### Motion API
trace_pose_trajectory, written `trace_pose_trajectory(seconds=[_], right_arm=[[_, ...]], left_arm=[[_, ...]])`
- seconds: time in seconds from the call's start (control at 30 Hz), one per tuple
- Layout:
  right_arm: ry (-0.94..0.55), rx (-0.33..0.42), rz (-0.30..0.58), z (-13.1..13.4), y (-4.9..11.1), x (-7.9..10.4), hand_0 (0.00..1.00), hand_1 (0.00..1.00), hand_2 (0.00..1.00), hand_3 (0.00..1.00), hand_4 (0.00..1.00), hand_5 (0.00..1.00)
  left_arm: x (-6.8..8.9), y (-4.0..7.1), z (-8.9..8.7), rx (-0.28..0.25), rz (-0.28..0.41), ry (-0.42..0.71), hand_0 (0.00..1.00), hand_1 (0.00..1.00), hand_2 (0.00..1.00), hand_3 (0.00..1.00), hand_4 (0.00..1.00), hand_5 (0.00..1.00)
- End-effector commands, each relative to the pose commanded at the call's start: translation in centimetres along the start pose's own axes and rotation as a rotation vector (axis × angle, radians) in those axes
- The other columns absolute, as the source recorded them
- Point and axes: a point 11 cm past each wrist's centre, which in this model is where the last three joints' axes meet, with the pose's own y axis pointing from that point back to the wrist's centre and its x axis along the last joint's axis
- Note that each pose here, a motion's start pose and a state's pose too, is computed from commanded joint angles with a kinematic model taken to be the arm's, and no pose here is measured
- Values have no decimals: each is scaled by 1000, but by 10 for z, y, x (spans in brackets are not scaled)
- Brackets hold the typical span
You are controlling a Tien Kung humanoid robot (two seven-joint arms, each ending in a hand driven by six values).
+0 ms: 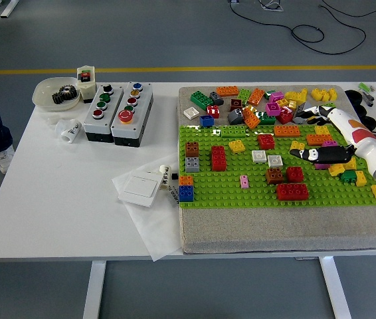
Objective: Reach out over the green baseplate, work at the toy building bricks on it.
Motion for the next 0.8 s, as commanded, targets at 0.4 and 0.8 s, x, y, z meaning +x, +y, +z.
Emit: trace_pose_trajectory(seconds=[0.4, 0.8], right_arm=[[255, 26, -123, -21, -17, -42, 587, 600, 660, 615, 901, 193], [285, 8, -197, -21, -24, -65, 591, 602, 663, 623, 904, 209]], left_arm=[[1, 0, 0, -2, 3, 4, 765, 801, 855, 768, 790, 706], [1, 0, -1, -2, 4, 5, 766, 802, 853, 767, 788, 704]])
